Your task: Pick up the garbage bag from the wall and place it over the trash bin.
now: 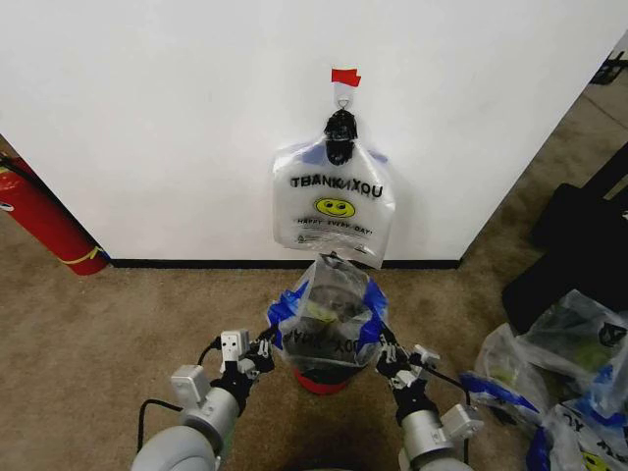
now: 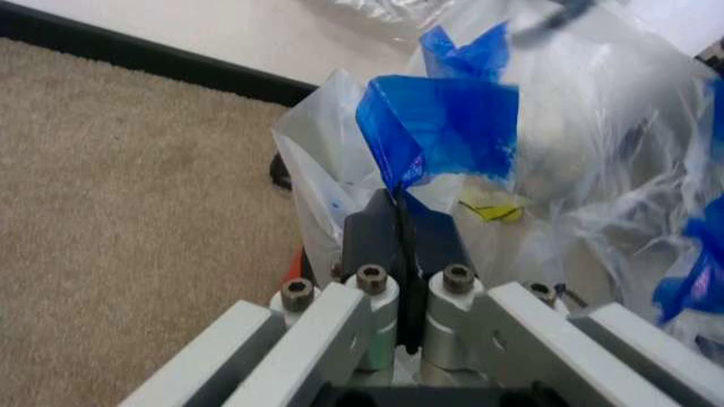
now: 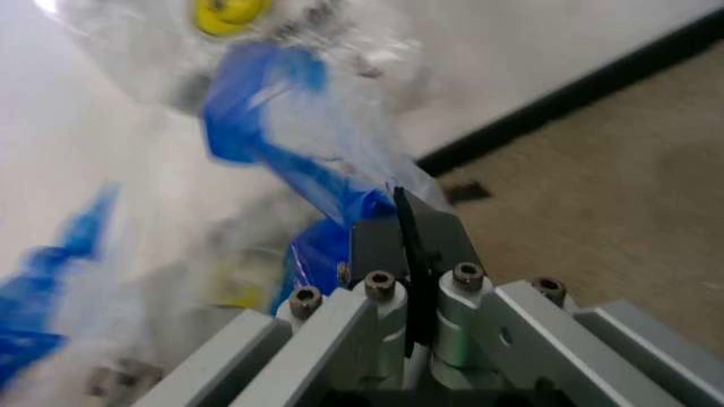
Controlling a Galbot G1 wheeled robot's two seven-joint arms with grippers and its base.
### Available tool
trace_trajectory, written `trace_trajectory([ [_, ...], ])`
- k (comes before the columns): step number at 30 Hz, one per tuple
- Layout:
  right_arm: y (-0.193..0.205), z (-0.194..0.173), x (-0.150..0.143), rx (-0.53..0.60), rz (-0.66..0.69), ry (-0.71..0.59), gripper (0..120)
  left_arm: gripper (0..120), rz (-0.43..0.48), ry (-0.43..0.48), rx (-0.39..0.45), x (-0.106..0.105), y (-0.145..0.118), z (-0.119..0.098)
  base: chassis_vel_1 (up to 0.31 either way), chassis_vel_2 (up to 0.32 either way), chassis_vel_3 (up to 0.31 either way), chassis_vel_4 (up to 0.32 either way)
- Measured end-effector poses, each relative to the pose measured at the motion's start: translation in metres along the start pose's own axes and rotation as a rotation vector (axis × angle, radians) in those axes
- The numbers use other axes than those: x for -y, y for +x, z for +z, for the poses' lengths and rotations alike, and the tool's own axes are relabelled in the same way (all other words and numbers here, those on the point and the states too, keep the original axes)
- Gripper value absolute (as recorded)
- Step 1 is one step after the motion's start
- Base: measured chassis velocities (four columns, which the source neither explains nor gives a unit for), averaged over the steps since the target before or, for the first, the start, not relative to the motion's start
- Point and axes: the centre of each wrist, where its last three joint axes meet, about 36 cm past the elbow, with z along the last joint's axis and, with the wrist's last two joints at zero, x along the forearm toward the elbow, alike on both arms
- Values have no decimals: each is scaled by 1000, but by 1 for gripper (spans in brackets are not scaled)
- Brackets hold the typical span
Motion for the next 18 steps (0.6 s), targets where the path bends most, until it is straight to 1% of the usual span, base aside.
trace_trajectory([
  [4,7,5,4,-25,60,23,0,0,-16,-10,-25,2,8,0,0,0,0,0],
  [6,9,11,6,-48,96,50,0,0,-34,-19,-59,4,16,3,0,0,0,0],
  [7,9,11,6,-48,96,50,0,0,-34,-19,-59,4,16,3,0,0,0,0],
  [10,17,15,7,-89,115,70,0,0,-53,-21,-103,7,28,4,0,0,0,0],
  [13,27,13,2,-131,116,78,0,0,-64,-26,-145,11,40,-3,0,0,0,0],
  [14,27,13,2,-131,116,78,0,0,-64,-26,-145,11,40,-3,0,0,0,0],
  [18,37,-2,-3,-196,137,106,0,0,-71,-39,-205,15,49,-18,0,0,0,0],
])
